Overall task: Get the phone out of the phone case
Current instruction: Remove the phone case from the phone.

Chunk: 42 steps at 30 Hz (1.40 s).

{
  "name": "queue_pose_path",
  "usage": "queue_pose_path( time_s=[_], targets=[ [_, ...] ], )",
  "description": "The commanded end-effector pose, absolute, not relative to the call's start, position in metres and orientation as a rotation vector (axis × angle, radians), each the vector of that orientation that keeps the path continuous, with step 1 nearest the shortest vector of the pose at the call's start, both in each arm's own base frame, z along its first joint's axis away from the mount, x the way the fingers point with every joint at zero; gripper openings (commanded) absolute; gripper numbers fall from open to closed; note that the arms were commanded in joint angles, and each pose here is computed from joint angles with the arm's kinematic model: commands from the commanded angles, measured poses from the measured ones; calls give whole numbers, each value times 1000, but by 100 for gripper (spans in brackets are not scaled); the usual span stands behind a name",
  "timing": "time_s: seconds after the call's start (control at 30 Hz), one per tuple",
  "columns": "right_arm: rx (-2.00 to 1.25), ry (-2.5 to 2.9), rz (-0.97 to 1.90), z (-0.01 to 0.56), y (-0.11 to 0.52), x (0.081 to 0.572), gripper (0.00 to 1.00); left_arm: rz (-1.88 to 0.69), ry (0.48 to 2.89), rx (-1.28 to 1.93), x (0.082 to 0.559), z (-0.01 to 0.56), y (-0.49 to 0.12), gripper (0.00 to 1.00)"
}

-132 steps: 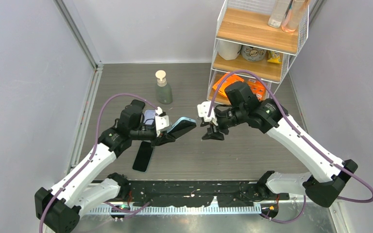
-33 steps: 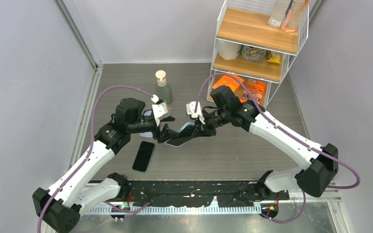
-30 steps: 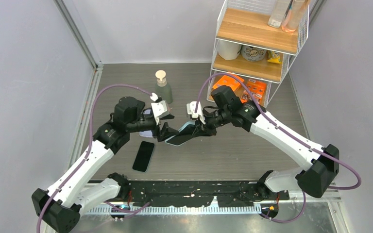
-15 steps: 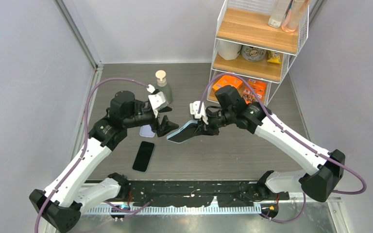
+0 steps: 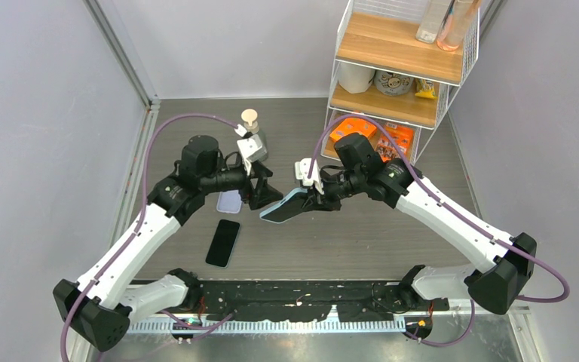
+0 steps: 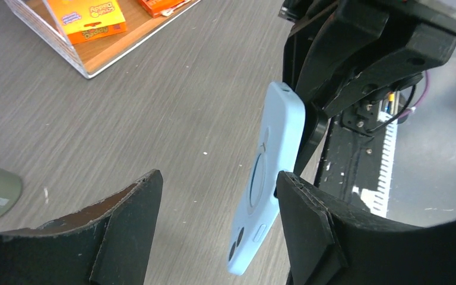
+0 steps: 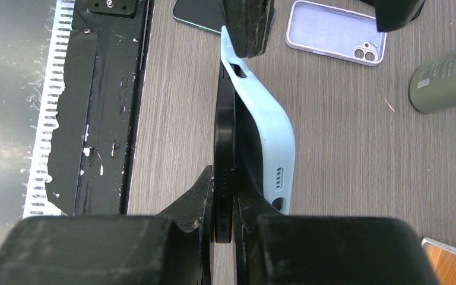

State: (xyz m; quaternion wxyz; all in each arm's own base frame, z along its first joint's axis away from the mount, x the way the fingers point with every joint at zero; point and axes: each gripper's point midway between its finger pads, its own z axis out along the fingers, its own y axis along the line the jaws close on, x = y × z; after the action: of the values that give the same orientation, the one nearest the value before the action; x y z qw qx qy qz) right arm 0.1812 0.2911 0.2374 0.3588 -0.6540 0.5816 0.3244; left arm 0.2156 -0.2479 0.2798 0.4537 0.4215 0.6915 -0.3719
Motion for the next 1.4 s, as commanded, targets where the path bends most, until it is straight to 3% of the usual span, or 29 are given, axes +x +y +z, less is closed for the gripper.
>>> queue_pose_path(
  time_s=[0.0,0.57,1.37],
  targets=[
    [-1659,1356,818,271,296,181,5,-1046,1653,991,212,312,-260,74],
    [-1665,1363,832,271,298,182,5,-1249,1716,914,215,312,-282,69],
    [-1671,1396,841,261,301,185,5,-1307,1737,915,217,305,-293,68]
  ],
)
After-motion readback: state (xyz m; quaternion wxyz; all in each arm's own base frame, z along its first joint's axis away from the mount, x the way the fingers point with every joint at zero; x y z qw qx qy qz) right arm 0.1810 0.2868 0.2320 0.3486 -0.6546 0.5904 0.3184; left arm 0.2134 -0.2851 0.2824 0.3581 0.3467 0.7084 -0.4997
